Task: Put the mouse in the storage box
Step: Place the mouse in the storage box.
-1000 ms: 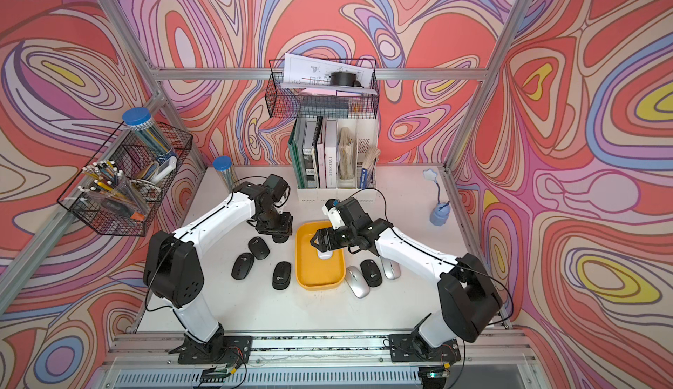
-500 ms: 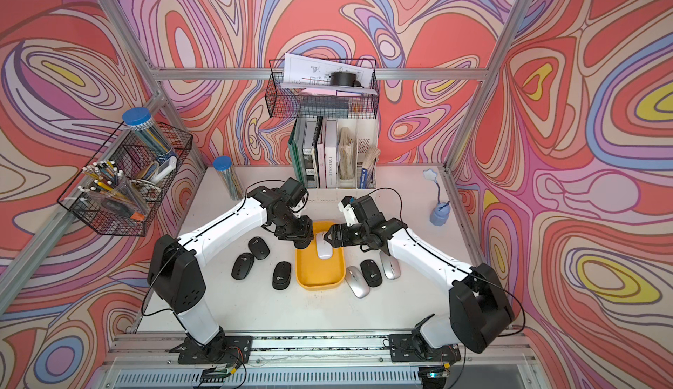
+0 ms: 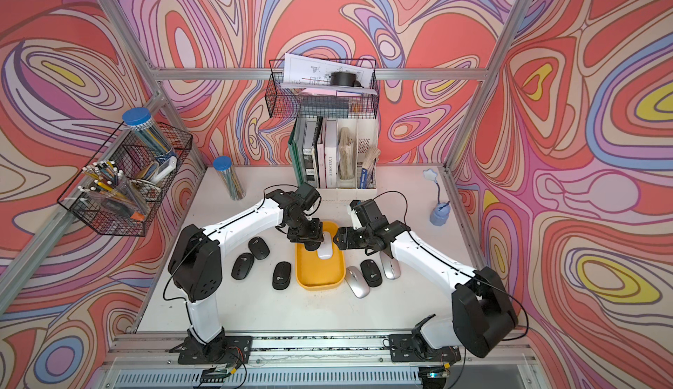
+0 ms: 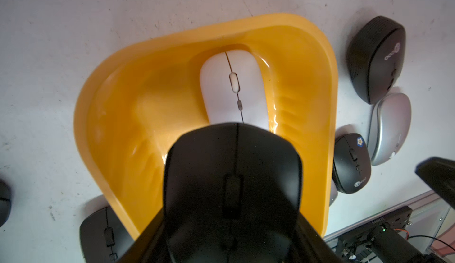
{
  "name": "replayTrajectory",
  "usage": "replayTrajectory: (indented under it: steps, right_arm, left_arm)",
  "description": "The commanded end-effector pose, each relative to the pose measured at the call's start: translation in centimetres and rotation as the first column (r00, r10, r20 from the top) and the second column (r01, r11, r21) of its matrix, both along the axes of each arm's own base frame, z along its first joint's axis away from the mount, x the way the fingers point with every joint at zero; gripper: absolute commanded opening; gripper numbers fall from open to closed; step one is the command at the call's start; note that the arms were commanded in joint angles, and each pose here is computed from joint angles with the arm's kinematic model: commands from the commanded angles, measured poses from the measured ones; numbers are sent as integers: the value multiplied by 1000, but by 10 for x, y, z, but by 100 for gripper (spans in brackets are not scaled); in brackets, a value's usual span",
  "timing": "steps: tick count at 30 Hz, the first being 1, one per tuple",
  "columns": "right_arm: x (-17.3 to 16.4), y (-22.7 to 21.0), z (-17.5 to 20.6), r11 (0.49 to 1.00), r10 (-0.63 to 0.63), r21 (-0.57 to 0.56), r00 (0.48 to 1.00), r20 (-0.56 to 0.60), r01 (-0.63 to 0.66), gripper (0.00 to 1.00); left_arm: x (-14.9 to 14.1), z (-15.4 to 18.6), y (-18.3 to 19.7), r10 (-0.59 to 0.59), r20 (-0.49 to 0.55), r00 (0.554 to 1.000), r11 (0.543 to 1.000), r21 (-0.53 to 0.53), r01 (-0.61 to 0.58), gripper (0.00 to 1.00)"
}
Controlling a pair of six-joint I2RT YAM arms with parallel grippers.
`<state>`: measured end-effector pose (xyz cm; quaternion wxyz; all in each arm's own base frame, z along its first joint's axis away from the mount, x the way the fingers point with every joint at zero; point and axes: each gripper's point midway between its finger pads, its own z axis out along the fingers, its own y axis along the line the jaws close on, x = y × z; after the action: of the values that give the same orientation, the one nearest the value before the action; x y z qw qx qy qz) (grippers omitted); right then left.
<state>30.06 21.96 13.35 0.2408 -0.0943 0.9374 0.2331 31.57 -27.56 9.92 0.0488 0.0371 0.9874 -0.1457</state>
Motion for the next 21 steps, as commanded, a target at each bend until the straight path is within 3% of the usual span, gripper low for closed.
replayTrajectory:
  steps: [1,14,21]
  right_arm:
    - [0,-7,-1,1000,-16,-19,1000,10,16,76]
    - [-3,-7,-6,1000,-8,-18,1000,1,8,76]
    - [-4,-6,-9,1000,-7,-16,1000,-9,6,76]
  left_arm:
    - [9,-11,-8,19,14,1000,1000,-3,-19,44]
    - [3,-35,12,66,-4,998,992,110,-65,46]
    - [6,-45,10,81,-2,997,991,109,-81,47]
